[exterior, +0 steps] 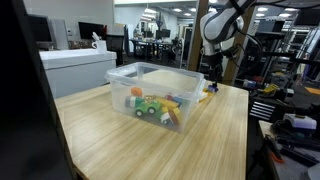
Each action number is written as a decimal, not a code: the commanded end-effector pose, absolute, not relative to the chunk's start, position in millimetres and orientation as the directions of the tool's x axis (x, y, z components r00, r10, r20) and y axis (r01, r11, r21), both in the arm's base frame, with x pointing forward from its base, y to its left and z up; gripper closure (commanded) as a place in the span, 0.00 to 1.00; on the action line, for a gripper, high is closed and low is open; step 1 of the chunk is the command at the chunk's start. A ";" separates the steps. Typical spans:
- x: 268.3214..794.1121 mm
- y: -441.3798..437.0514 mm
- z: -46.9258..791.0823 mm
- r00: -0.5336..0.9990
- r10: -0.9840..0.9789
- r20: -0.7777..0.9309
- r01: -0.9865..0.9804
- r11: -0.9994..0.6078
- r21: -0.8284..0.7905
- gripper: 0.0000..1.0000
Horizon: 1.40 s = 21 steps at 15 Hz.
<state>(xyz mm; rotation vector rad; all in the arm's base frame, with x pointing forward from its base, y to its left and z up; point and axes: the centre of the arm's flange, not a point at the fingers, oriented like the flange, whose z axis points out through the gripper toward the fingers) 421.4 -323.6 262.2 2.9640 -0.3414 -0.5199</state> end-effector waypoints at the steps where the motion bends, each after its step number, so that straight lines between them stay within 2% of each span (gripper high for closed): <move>1: 429.3 -323.8 240.1 0.922 -0.243 -0.303 -0.200 -0.966 0.164 0.00; 8: 437.1 -309.2 213.7 0.924 -0.211 -0.319 -0.169 -0.974 0.153 0.00; 9: 436.7 -307.8 211.4 0.923 -0.209 -0.324 -0.168 -0.974 0.151 0.25; 11: 438.0 -308.0 212.0 0.920 -0.209 -0.331 -0.166 -0.974 0.153 0.33; 14: 446.5 -313.5 236.3 0.925 -0.223 -0.306 -0.180 -0.970 0.162 0.58; 18: 467.9 -319.8 294.4 0.943 -0.246 -0.224 -0.213 -0.964 0.159 0.58; 21: 499.6 -295.7 368.8 0.973 -0.213 -0.087 -0.204 -0.973 0.103 0.58</move>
